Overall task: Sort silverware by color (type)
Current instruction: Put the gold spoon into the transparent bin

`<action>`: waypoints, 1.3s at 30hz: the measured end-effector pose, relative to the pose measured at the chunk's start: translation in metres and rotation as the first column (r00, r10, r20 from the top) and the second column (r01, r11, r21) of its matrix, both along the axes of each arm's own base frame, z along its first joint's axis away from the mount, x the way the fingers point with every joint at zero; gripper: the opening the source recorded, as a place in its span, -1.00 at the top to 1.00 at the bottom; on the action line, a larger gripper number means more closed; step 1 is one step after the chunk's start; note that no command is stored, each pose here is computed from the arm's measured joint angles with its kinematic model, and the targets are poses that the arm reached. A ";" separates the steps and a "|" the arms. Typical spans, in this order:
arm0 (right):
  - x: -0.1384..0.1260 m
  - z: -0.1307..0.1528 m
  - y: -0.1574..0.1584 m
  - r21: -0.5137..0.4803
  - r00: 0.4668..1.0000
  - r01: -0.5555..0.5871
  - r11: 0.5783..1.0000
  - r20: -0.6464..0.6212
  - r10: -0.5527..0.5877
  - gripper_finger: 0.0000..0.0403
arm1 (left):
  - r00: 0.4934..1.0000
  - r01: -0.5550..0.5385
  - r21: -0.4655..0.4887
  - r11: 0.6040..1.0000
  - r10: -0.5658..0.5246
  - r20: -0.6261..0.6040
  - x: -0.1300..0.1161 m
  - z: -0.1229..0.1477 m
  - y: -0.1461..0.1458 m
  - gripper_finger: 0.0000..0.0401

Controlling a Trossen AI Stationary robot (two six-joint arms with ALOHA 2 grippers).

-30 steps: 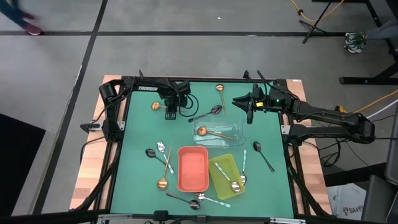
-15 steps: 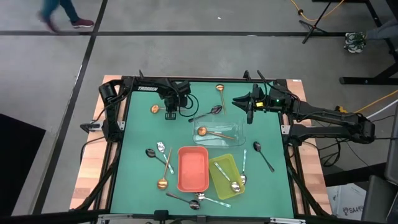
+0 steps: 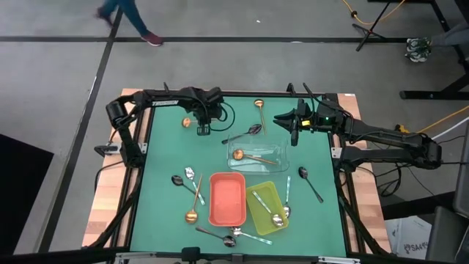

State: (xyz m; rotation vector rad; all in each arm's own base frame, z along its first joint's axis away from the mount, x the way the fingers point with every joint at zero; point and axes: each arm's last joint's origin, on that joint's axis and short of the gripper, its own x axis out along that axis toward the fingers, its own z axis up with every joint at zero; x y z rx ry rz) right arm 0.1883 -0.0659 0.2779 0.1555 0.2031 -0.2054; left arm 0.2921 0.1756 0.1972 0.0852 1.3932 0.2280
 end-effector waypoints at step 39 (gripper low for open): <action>0.000 0.000 0.000 0.000 1.000 0.000 1.000 -0.001 0.000 0.66 | 0.653 0.309 0.260 0.915 -0.403 0.641 0.092 0.139 -0.117 0.90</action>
